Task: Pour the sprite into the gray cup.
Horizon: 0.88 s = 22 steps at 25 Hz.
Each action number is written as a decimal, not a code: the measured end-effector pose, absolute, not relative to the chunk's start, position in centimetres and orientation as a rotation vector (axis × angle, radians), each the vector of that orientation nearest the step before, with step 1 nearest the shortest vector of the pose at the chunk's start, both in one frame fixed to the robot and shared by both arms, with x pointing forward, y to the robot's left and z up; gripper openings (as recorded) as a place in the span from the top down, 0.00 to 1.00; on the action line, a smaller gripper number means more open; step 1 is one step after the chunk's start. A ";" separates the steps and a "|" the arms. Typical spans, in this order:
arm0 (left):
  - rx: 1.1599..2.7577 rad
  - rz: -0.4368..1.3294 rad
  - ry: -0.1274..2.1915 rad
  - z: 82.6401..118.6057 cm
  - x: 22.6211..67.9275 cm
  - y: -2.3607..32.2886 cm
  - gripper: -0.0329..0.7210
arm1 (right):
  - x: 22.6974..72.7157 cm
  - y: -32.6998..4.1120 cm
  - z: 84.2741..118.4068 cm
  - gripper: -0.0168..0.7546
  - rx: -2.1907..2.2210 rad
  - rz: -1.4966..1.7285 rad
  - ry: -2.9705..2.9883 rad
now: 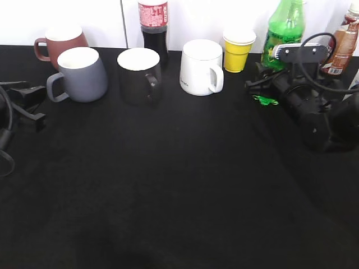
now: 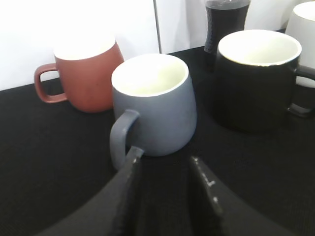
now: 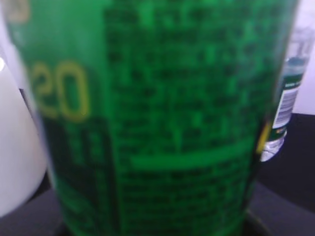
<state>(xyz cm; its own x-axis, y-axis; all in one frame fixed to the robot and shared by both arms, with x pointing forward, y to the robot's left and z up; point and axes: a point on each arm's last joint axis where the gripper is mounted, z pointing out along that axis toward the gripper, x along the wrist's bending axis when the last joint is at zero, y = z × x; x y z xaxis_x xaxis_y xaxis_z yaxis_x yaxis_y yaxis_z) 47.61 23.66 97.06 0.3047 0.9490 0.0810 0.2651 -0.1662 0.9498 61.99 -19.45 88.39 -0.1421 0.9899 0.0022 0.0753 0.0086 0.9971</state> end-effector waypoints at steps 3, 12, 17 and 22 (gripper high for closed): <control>1.641 0.921 1.124 97.0 47.6 23.7 0.62 | 62.0 -19.4 88.3 0.33 1.188 1.275 1.376; 1.648 0.917 1.130 97.0 47.6 23.7 0.62 | 58.4 -20.6 89.4 0.18 1.274 1.206 1.462; 1.696 0.796 1.330 97.1 47.4 24.0 0.58 | 55.0 -20.7 95.7 0.21 1.509 1.068 1.758; 2.219 0.292 1.747 99.0 45.8 24.2 0.47 | 50.5 -20.7 101.1 0.21 1.725 0.775 2.187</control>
